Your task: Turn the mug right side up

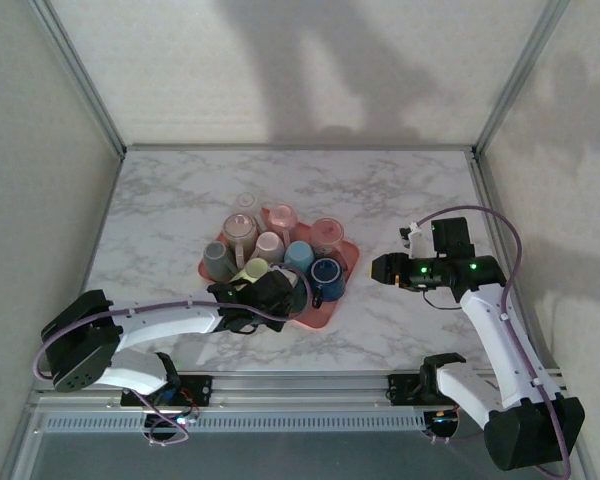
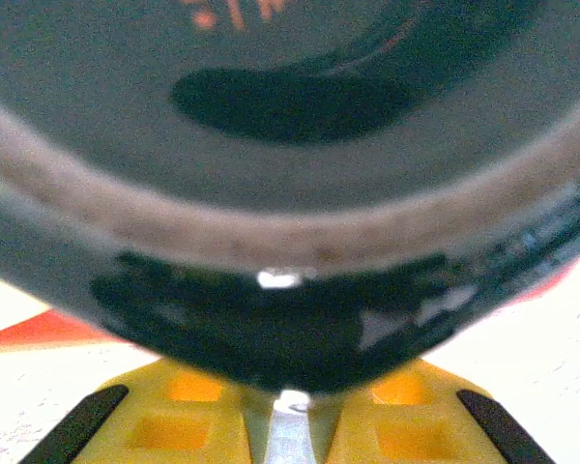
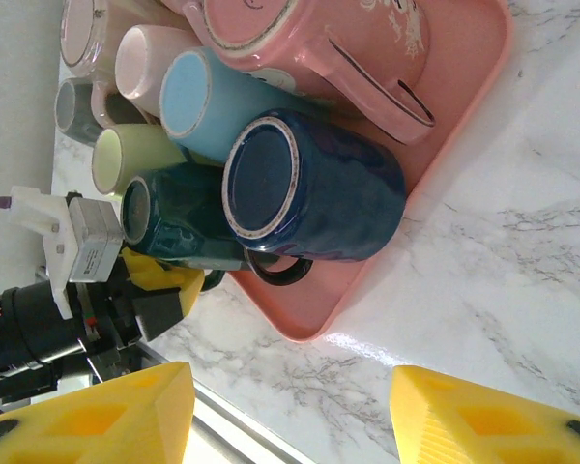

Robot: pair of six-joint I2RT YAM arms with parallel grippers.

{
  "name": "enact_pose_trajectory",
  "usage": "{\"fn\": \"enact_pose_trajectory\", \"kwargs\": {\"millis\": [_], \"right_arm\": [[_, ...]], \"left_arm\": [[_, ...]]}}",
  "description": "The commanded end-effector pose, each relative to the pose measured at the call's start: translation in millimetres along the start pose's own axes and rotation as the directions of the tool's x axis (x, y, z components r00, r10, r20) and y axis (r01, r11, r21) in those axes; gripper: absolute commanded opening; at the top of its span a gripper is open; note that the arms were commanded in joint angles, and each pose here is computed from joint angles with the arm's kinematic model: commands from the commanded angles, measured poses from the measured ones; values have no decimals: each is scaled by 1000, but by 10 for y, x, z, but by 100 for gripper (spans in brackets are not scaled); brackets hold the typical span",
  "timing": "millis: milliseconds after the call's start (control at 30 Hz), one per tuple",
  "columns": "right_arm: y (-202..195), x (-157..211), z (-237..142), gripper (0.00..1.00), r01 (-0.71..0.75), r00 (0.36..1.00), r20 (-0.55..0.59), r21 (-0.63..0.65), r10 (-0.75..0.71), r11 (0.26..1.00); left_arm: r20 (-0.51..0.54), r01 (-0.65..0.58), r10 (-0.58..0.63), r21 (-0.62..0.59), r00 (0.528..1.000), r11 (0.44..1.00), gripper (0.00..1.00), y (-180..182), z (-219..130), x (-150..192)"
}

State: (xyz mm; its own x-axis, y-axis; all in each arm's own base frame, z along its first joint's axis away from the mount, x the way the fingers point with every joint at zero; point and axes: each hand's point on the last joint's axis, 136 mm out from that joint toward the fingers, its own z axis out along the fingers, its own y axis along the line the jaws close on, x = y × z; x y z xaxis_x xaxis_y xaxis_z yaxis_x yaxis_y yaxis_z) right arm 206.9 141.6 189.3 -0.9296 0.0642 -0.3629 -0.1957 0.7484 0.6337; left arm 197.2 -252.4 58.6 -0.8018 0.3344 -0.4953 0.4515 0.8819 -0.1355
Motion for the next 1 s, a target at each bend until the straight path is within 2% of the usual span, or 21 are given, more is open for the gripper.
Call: {"fn": "enact_pose_trajectory", "kwargs": {"millis": [0,167,533,767,967], "right_arm": [[8,23,45,56,-8,1000,-12,-17,8,1000],[1,-2,67,56,-11,1000,-14,-18,11,1000],[137,-66,25,55,4,1000,-7,-71,-4,997],[410,-92,-58,55,40,999,4,-202,-40,979],[688,-167,-122,51,75,997,31,-361,-68,930]], "left_arm": [[41,1,0,-24,999,1000,7,30,-150,-174],[77,-37,36,11,996,999,0,-31,-356,-287],[266,-106,38,245,963,964,0,-405,-1186,-767],[459,-84,-90,345,884,935,0,-331,-1800,-1259],[559,-10,-215,372,801,928,0,-121,-2136,-1738]]}}
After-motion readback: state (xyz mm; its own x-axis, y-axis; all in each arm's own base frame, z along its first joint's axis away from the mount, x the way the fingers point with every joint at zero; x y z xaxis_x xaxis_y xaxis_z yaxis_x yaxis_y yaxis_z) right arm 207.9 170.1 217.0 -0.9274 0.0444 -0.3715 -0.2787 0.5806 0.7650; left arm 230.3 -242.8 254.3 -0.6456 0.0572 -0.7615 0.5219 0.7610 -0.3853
